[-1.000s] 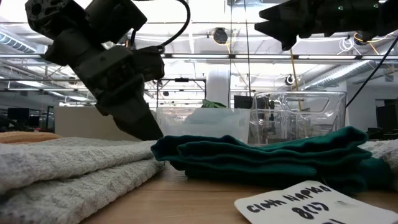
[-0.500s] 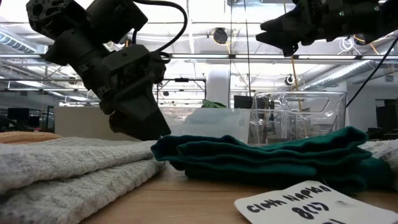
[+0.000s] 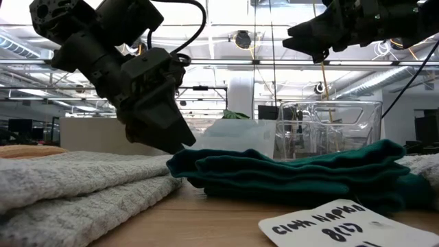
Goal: Pick & Place Kitchen Items
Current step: Put the blue sponge into the gray bin
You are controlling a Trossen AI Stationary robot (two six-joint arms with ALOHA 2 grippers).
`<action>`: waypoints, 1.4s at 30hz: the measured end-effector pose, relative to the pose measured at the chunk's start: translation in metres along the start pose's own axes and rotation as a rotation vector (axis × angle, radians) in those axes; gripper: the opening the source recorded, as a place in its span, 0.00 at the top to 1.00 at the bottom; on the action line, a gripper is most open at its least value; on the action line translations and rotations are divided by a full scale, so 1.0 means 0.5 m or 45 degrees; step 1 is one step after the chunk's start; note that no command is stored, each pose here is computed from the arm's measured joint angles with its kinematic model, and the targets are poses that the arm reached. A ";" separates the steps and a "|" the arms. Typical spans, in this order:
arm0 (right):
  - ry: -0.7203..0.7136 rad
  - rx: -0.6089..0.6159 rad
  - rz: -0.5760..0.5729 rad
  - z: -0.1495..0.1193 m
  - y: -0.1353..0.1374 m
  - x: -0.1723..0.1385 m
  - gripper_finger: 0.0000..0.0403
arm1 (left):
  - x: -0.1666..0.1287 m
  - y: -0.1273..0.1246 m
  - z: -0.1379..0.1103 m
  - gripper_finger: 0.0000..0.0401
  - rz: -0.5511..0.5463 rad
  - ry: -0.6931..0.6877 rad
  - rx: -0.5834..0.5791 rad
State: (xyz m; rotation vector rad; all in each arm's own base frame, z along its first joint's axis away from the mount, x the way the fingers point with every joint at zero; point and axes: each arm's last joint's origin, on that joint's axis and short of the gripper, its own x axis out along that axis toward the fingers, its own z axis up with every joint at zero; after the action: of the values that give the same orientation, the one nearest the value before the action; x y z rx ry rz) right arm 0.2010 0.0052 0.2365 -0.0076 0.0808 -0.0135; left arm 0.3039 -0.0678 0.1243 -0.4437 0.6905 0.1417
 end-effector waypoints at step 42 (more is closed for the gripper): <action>-0.215 -0.032 0.158 0.032 0.051 -0.008 0.58 | 0.004 0.008 -0.003 0.39 -0.058 0.071 0.452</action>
State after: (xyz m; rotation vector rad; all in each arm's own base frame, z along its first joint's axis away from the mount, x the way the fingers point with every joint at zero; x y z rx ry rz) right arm 0.1988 0.0309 0.2527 -0.0287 -0.0878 0.1124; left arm 0.3035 -0.0650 0.1204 -0.1228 0.7423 -0.0370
